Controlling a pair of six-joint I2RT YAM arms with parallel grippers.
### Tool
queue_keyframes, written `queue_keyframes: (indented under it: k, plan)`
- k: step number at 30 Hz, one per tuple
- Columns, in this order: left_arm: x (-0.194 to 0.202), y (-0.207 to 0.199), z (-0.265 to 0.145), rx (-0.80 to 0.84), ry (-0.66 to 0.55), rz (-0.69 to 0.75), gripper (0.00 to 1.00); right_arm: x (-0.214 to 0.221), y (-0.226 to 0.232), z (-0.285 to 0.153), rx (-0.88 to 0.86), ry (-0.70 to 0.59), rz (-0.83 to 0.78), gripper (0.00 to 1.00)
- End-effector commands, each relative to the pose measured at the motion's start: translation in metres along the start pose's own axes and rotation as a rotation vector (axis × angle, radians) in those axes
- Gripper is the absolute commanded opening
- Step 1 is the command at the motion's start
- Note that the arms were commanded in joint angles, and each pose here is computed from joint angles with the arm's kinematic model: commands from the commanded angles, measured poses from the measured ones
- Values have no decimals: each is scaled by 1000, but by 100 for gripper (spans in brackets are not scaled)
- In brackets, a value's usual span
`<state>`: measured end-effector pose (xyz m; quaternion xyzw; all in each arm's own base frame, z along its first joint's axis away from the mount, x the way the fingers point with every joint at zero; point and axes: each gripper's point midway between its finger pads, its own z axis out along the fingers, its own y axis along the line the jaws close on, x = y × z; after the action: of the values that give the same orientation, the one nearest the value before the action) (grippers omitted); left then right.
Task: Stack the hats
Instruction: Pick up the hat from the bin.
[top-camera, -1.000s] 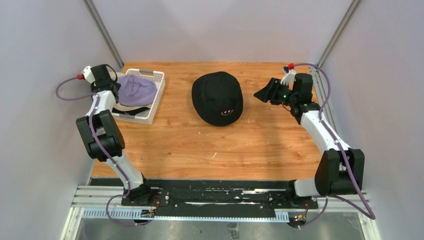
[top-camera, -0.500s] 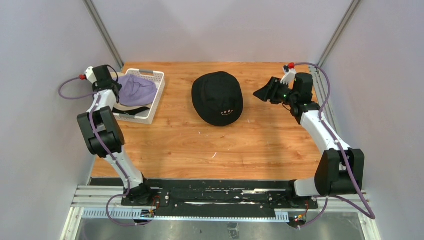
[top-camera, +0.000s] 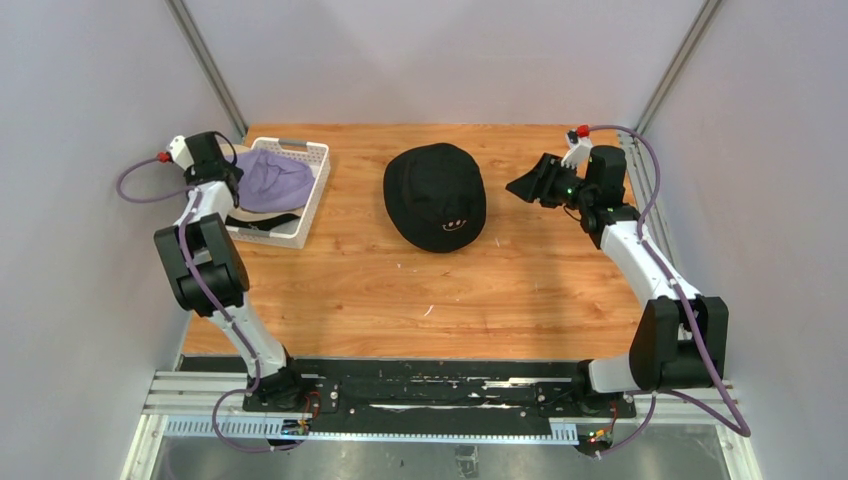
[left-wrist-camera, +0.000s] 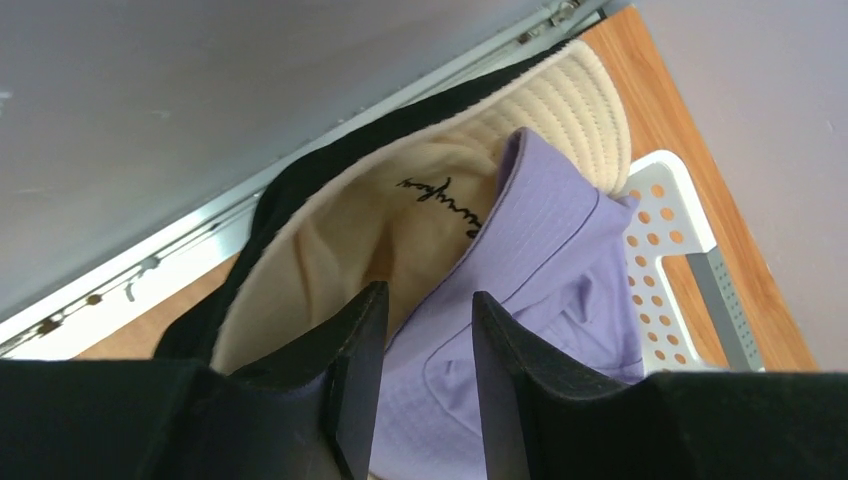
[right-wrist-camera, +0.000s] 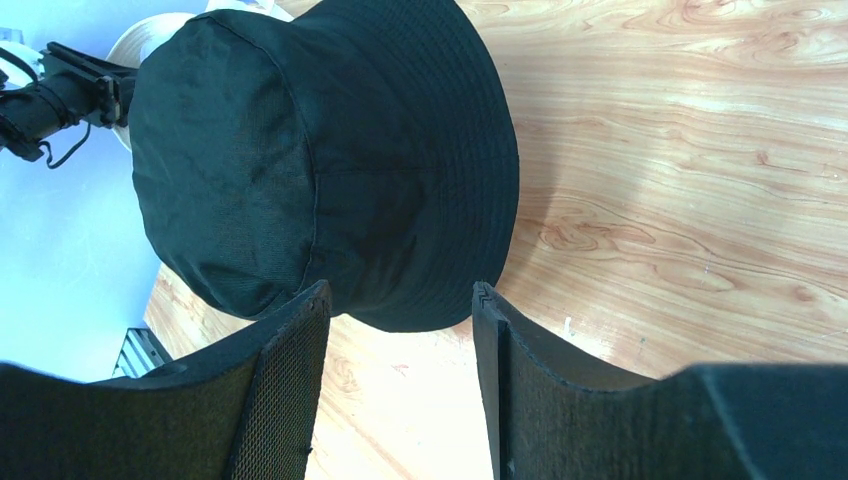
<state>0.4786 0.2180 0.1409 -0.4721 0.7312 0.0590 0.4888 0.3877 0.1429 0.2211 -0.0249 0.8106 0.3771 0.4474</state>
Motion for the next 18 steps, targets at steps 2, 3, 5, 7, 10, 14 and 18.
queue_keyframes:
  k: [2, 3, 5, 7, 10, 14, 18]
  plan:
    - [11, -9, 18, 37, 54, -13, 41, 5, 6, 3, -27, 10, -1, 54]
    - [11, -8, 19, 35, 51, -12, 41, 5, 6, 4, -27, 9, -3, 54]
    - [12, -7, 19, 33, 51, -11, 41, 6, 5, 4, -25, 10, 0, 53]
    - [13, -11, 18, 50, 57, -15, 36, 6, 5, 5, -26, 10, 1, 54]
    - [15, -20, 15, 97, 73, -35, 2, 7, 4, 6, -26, 12, 4, 54]
    - [4, -50, -8, 245, 69, -68, 0, 6, 5, 6, -31, 8, 5, 54]
    - [-14, -92, -54, 407, 50, -39, 0, 7, 6, 7, -39, 7, 9, 53]
